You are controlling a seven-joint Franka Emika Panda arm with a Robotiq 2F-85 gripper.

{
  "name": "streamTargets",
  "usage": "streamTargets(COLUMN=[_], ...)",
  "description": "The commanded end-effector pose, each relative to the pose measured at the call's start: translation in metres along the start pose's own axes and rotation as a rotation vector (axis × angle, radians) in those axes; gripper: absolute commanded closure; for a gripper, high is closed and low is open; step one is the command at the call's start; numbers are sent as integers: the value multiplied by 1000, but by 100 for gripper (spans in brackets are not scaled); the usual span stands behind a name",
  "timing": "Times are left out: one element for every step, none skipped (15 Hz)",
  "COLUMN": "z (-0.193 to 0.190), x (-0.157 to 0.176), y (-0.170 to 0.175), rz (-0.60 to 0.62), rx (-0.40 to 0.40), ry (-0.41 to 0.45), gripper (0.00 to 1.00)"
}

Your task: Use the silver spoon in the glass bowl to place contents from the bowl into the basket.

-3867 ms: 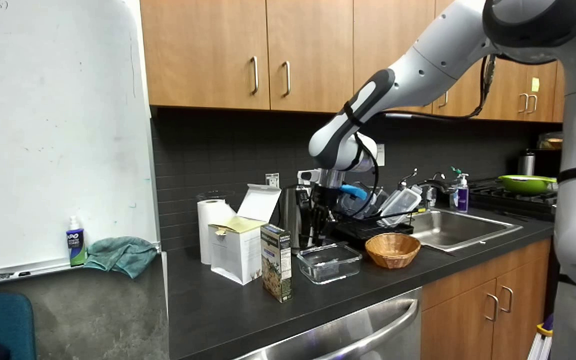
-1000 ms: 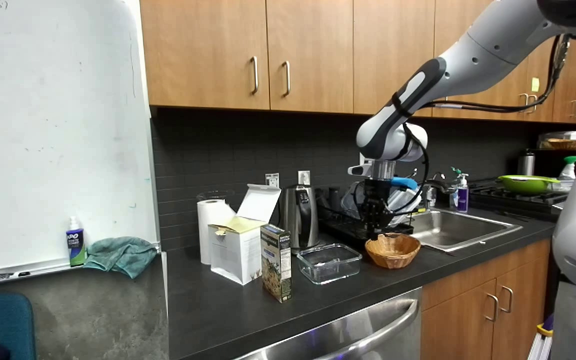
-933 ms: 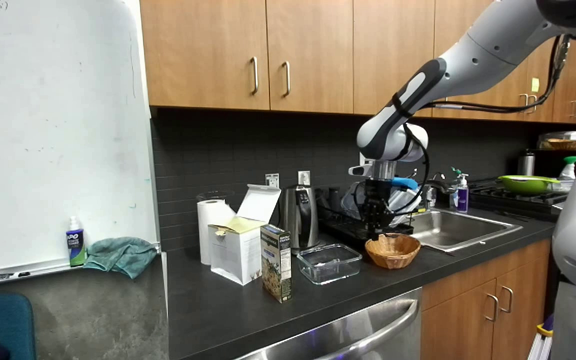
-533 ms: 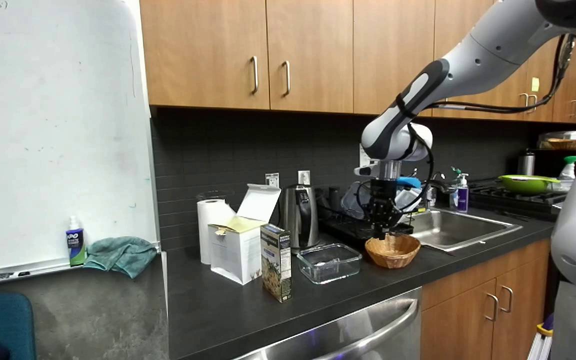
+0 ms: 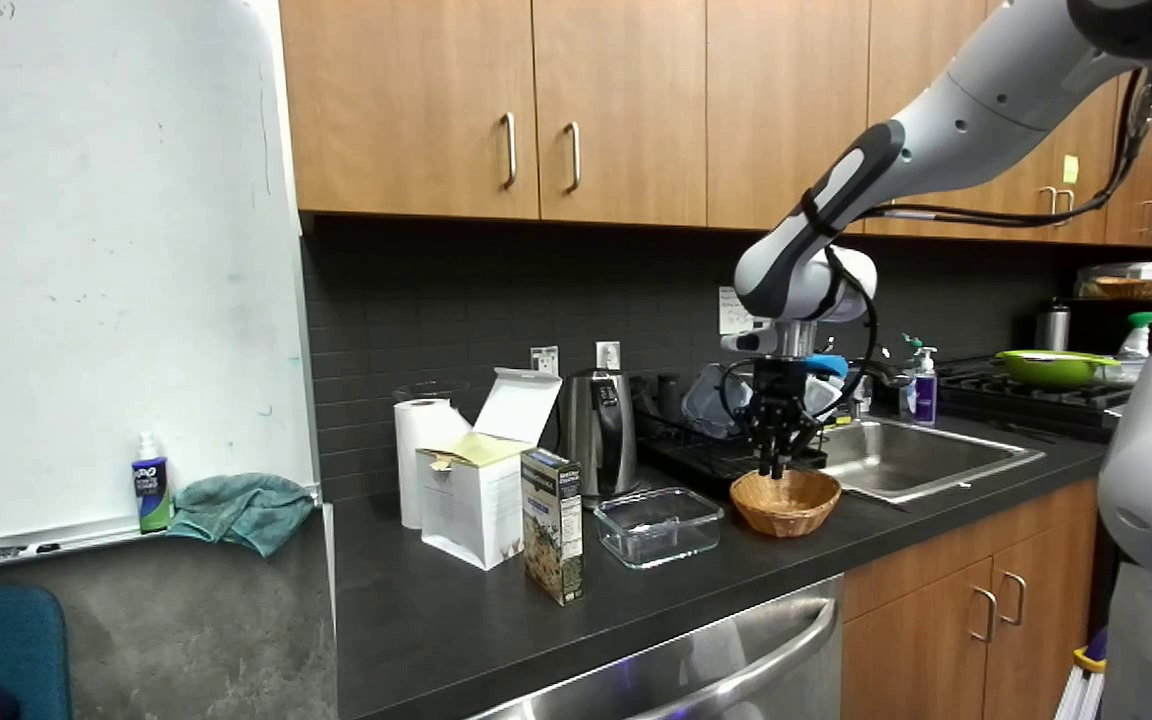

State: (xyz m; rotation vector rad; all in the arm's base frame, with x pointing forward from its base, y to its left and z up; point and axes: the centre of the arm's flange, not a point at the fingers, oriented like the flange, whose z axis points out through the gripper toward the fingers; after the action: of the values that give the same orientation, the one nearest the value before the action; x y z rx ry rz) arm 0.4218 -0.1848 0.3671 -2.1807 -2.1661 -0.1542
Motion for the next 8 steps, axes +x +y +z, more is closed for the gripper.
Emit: streamTargets(z=[-6,-6,-5,-5,-4,-4,-4,-4], x=[-4,-4,-4,-4,-4,-3,-3,-4], y=[-4,-4,-4,-3,-3,-3,-3,-3], rz=[-43,-48,-53,-55,-57,-59,-61,-63], rx=[-38,-46,-56,-64,-71,-76,-81,-85], ry=[31,42,59,72,88,99,111,117], gripper=[96,96,96,96,96,96,96,96])
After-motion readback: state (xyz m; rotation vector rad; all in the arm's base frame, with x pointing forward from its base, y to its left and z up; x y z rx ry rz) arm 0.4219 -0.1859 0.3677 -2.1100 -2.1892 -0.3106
